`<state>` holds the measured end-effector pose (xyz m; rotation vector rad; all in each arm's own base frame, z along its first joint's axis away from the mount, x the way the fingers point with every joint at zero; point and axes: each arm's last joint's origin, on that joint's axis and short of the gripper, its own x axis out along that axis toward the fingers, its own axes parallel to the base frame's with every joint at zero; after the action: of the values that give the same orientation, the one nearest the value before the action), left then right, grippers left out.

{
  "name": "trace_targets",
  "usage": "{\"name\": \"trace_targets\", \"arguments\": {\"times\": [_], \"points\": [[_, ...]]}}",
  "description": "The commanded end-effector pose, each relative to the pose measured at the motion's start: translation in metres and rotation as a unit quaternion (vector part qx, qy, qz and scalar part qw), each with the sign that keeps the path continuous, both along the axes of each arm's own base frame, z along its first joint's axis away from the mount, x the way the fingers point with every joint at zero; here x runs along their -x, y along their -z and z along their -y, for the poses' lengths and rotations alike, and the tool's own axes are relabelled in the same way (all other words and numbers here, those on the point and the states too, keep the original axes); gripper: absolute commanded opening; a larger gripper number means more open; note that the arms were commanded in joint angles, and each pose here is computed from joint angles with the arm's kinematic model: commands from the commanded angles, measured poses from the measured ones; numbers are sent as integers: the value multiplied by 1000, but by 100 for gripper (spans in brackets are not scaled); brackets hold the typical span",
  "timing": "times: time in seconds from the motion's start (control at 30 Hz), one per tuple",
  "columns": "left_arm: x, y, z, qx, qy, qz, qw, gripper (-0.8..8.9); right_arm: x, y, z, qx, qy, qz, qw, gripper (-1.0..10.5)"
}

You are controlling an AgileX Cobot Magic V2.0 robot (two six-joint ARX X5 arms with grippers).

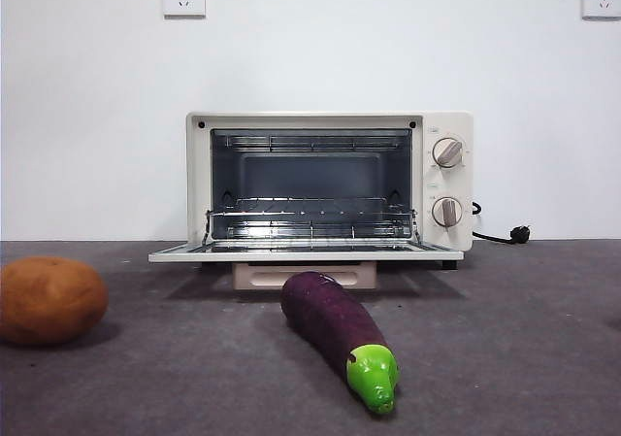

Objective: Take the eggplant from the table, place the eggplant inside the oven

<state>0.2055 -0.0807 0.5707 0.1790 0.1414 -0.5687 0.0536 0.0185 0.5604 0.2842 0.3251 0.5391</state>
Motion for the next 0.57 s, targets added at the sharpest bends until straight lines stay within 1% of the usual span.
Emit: {"name": "trace_targets", "arguments": {"times": [0.03,0.17,0.27,0.4,0.47,0.57], "points": [[21,-8,-15,3,-40,16,999,-6,-9,1,-2,3,-18,-7,1000,628],[58,-18,-34,-11,-98,47,994,-6,-20,4,-9,7,-52,-33,998,628],[84,-24,-43,-9,-113,73,991,-6,-27,6,-14,13,-77,-46,996,627],[109,-27,-51,-4,-119,92,989,-5,-38,9,-23,17,-105,-60,992,626],[119,-28,-55,-11,-142,100,985,-6,-45,10,-29,24,-114,-69,991,627],[133,-29,-61,-11,-171,111,979,-5,-54,14,-37,47,-117,-74,989,626]]}}
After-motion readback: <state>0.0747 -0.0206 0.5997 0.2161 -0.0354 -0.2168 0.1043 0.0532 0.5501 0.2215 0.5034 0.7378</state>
